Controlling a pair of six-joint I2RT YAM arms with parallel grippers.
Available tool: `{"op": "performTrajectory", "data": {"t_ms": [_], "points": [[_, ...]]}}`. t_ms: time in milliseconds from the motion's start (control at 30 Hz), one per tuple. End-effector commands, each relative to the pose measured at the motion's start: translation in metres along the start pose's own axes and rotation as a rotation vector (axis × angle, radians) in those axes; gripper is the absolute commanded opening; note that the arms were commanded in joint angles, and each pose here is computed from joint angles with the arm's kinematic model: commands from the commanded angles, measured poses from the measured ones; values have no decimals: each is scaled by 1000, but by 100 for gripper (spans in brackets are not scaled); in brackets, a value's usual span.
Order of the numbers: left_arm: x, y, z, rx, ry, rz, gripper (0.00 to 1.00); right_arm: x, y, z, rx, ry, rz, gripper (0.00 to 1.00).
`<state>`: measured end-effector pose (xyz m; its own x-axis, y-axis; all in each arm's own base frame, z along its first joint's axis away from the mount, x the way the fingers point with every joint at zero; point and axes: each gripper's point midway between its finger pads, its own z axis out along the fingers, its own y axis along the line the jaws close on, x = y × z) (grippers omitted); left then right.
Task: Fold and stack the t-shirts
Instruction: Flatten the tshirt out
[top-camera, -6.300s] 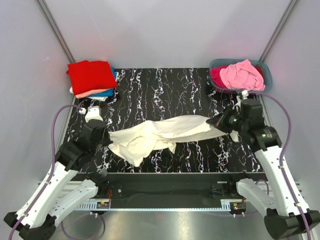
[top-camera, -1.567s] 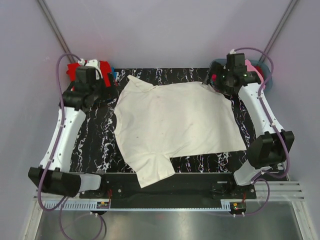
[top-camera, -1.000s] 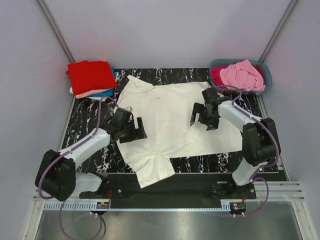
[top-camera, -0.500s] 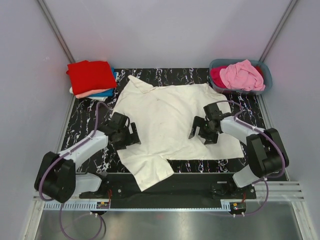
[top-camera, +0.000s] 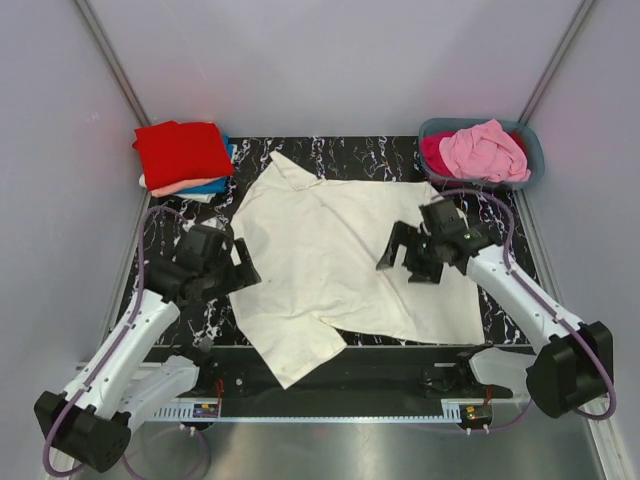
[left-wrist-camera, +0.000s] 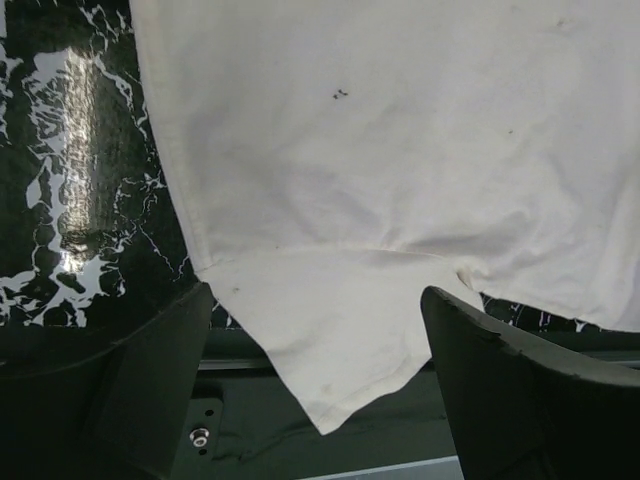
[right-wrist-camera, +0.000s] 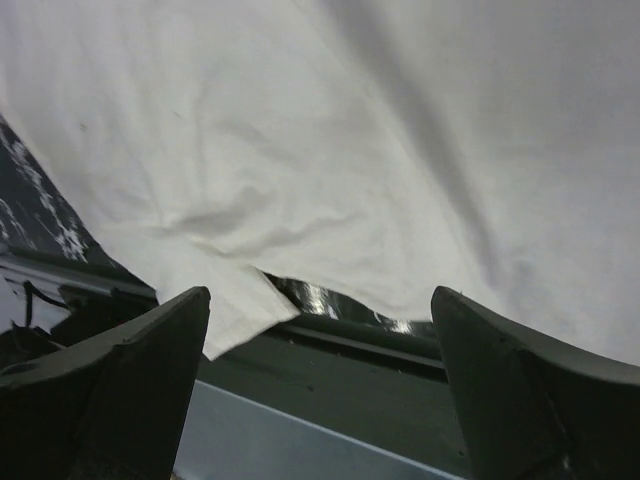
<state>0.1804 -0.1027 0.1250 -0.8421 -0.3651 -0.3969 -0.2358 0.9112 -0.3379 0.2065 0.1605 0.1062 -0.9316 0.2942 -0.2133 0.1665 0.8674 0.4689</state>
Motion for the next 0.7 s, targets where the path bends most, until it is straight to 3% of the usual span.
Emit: {"op": "performTrajectory", "data": {"t_ms": [0, 167, 300, 333, 367, 400, 433, 500, 533, 567, 667], "points": [[-44, -16, -36, 37, -166, 76, 91, -63, 47, -38, -32, -171, -134, 100], [-65, -32, -29, 74, -216, 192, 86, -141, 115, -36, -61, -228, -272, 99], [-53, -46, 13, 178, -192, 138, 71, -184, 177, 0, -143, -266, -411, 90], [-58, -60, 20, 257, -224, 121, 64, -187, 179, 35, -139, -207, -412, 80], [-54, -62, 28, 284, -224, 105, 60, -204, 204, 31, -189, -253, -433, 76], [-40, -54, 47, 279, -191, 74, 59, -210, 215, 42, -206, -253, -441, 74], [-46, -65, 49, 343, -228, 70, 57, -207, 213, 85, -178, -196, -443, 73], [-36, -58, 71, 334, -206, 62, 57, -226, 241, 92, -193, -253, -481, 73], [-41, -65, 74, 365, -229, 66, 56, -222, 232, 139, -145, -207, -486, 73], [-37, -62, 83, 353, -214, 65, 56, -238, 258, 127, -196, -278, -506, 73], [-27, -55, 103, 355, -198, 37, 50, -238, 267, 168, -227, -282, -512, 67]]}}
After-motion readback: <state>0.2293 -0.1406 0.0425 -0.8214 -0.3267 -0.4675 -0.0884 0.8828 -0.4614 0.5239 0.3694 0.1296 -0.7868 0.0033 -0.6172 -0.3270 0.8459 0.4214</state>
